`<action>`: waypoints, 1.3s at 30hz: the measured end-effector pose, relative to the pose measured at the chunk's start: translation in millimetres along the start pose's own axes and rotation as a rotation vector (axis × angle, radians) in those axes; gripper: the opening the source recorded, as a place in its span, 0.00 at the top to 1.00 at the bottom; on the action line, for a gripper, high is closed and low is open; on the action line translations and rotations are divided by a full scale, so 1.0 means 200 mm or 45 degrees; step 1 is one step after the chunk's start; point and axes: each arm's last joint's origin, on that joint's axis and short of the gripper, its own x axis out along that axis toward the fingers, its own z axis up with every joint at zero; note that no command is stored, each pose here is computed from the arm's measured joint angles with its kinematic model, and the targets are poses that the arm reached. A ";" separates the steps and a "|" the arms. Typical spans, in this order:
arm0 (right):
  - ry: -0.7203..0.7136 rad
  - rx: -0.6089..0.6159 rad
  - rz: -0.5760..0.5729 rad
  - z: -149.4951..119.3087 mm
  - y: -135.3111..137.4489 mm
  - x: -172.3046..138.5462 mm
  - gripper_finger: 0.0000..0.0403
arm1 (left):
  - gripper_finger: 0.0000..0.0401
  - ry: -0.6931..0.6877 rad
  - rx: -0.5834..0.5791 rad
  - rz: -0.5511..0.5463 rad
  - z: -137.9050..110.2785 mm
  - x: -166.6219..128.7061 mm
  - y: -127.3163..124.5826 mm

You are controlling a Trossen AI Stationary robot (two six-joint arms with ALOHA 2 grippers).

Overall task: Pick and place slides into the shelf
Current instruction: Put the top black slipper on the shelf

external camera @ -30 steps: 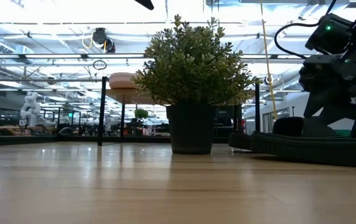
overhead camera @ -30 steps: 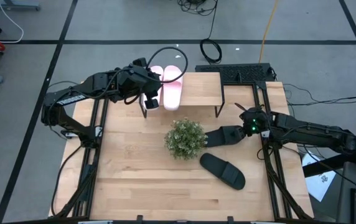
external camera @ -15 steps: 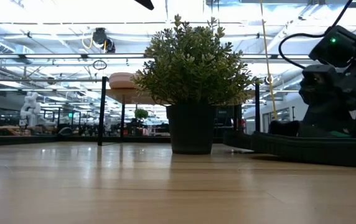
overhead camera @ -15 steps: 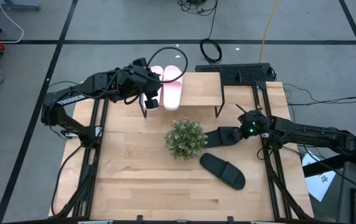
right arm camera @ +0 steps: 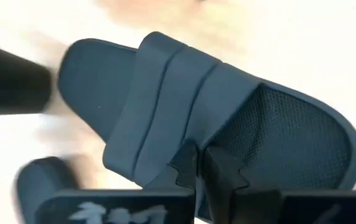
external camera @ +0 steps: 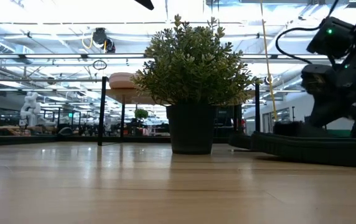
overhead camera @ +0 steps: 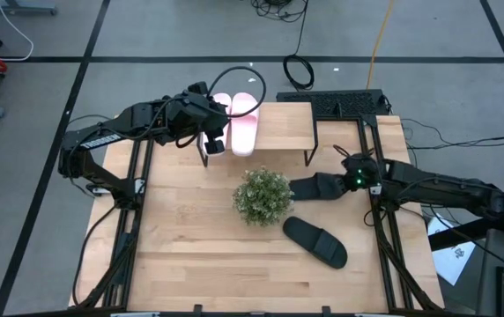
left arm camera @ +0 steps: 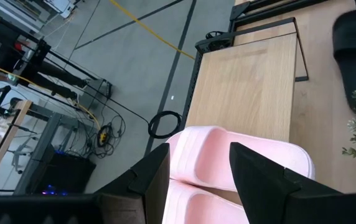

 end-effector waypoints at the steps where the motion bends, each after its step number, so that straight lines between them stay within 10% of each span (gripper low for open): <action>1: 0.000 -0.014 -0.032 0.01 0.01 -0.02 0.99 | 0.56 0.000 0.007 0.000 0.00 0.00 0.00; 29: 0.004 -0.159 -0.134 0.22 0.29 -0.66 1.00 | 0.56 -0.044 0.004 0.014 0.02 0.00 0.00; 39: -0.042 -0.208 -0.019 0.30 0.40 -0.82 1.00 | 0.56 -0.376 0.177 -0.077 0.14 -0.05 -0.04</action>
